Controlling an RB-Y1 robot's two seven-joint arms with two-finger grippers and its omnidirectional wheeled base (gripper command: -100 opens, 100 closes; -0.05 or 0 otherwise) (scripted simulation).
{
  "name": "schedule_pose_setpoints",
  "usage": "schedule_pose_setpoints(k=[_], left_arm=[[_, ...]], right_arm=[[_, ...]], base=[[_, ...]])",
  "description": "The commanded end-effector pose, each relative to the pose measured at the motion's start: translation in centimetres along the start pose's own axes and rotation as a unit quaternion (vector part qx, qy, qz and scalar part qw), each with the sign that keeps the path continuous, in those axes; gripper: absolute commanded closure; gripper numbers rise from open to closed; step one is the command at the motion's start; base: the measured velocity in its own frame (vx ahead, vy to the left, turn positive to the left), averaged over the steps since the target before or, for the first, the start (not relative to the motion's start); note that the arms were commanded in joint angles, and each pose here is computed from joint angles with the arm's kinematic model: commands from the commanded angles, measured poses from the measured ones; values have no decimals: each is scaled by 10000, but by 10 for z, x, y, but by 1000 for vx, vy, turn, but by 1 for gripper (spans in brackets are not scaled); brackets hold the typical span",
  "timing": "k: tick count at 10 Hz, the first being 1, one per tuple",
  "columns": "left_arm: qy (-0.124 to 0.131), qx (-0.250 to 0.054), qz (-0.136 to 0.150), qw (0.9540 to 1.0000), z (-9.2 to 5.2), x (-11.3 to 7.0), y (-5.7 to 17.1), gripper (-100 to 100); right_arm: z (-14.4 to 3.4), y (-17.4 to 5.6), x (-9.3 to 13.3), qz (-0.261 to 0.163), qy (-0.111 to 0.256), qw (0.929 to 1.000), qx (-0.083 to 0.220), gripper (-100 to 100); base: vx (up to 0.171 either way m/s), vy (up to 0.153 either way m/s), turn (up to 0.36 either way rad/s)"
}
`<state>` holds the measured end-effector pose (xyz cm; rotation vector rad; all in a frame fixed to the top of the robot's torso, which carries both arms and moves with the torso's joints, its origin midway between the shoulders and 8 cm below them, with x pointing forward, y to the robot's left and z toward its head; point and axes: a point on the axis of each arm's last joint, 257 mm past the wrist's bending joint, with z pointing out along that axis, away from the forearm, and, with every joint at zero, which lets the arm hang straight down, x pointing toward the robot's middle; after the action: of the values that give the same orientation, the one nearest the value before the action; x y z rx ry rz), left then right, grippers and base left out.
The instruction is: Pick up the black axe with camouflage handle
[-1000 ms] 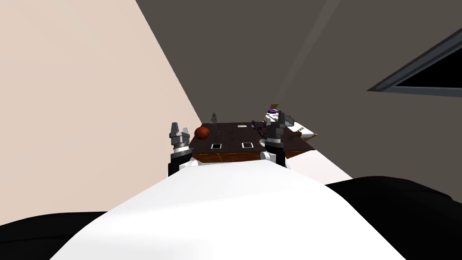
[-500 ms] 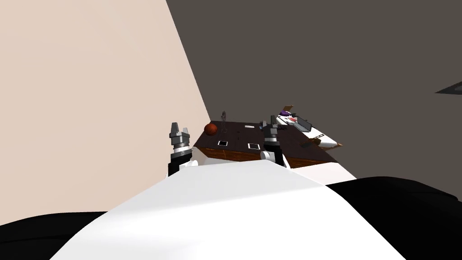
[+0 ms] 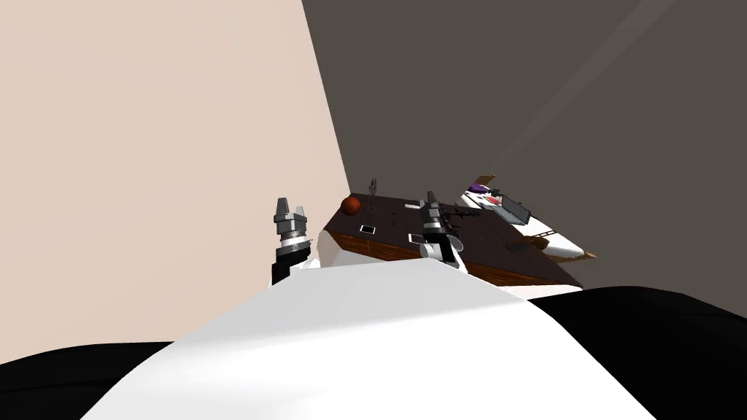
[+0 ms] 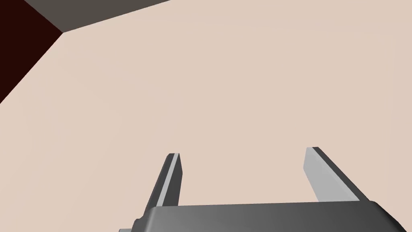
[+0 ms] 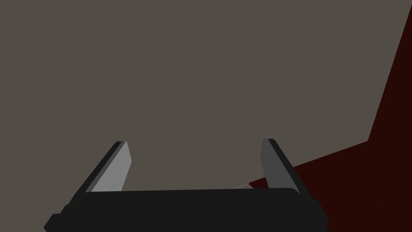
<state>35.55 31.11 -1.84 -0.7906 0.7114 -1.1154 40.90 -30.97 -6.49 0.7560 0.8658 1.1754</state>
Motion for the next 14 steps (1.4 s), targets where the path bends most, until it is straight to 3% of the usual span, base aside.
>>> schedule_pose_setpoints(k=[1, 5, 6, 7, 9, 11, 12, 13, 14], left_arm=[[0, 0, 0, 10000, 0, 0, 0, 0], [0, 0, 0, 10000, 0, 0, 0, 0], [0, -1, 1, 10000, 0, 0, 0, 0], [0, 0, 1, 10000, 0, 0, 0, 0], [0, 0, 1, 10000, 0, 0, 0, 0], [0, 0, 1, 10000, 0, 0, 0, 0], [0, -1, 2, 10000, 0, 0, 0, 0], [0, -1, 1, 10000, 0, 0, 0, 0], [0, -1, 2, 10000, 0, 0, 0, 0]], right_arm=[[4, -25, -2, -185, 136, 9993, 289, -100], [-2, -83, -7, -492, 323, 9936, 962, -100], [-5, -107, -11, -659, 416, 9891, 1248, -100], [-6, -110, -11, -662, 415, 9887, 1280, -100], [-11, -137, -18, -842, 502, 9820, 1614, -100], [-18, -164, -28, -1028, 581, 9734, 1963, -100], [-22, -185, -37, -1207, 658, 9646, 2251, -100], [-26, -191, -39, -1215, 651, 9628, 2326, -100], [-31, -212, -51, -1390, 719, 9523, 2618, -100]], base=[[-36, 47, 414], [-22, 22, 246], [-15, 16, 305], [-11, 8, 152], [-13, 11, 222], [-12, 5, 235], [-11, 4, 281], [-8, -2, 145], [-9, 1, 279]])
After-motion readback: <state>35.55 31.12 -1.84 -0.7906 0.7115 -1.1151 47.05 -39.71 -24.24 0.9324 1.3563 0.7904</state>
